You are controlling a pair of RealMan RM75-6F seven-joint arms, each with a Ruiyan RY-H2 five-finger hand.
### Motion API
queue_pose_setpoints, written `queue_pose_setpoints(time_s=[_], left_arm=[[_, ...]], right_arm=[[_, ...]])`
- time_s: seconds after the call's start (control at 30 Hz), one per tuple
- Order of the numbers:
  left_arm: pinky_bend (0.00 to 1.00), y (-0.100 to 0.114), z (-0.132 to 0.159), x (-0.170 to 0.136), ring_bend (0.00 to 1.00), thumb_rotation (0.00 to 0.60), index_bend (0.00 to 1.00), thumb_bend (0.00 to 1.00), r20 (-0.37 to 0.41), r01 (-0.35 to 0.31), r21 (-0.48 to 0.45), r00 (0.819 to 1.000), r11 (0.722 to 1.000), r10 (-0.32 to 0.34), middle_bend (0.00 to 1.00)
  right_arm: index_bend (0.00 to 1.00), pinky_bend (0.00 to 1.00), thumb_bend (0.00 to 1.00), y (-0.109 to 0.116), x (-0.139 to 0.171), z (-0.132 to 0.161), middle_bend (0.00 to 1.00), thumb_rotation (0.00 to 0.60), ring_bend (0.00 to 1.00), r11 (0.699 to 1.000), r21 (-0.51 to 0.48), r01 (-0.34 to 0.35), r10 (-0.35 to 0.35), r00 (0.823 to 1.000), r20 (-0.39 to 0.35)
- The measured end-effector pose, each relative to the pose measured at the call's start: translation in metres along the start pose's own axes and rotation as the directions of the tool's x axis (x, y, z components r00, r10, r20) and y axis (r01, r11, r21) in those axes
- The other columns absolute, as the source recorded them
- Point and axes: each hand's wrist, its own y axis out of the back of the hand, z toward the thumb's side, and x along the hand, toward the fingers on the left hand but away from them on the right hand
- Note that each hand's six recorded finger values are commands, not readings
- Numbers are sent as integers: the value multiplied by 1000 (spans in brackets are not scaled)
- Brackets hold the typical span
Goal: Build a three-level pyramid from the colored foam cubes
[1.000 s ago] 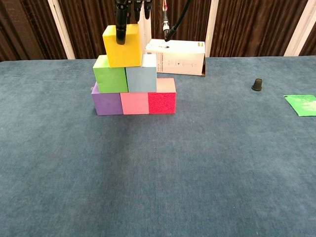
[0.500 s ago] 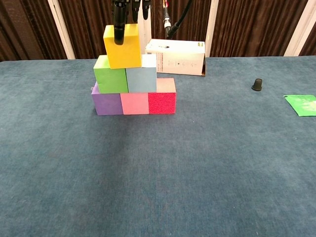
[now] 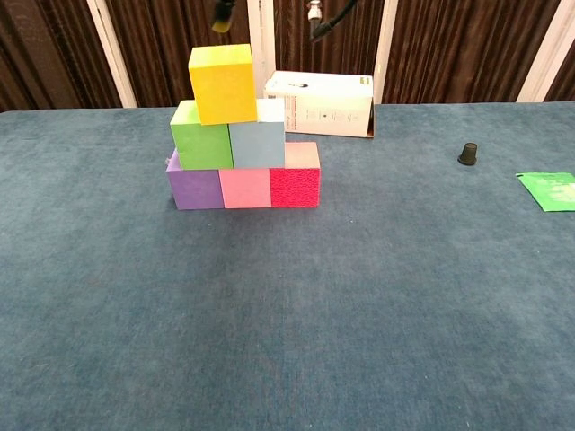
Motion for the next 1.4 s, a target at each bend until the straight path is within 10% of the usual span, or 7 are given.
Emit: queue_pose_setpoints(time_s=[0.43,0.73,1.07,1.4], left_arm=[[0,-3,7,-3,0,600,130,260,56,32,-43,998,999,-30,0],[0,-1,15,-15,0,600,130,260,114,77,-72,991,994,-69,0],[0,2,20,-26,0,600,130,260,144,106,-77,985,991,-94,0],[0,7,13,-41,0,600,129,260,152,151,-67,979,986,-139,0]], right_arm=[[84,0,338,14,59,-116,34,600,0,994,-36,104,-101,991,87],[84,0,339,9,112,-231,34,600,0,944,-52,326,-314,935,164],[84,0,338,-47,195,-317,34,600,0,901,5,434,-431,893,130],[84,0,338,-137,277,-364,34,600,0,927,117,355,-370,918,142]])
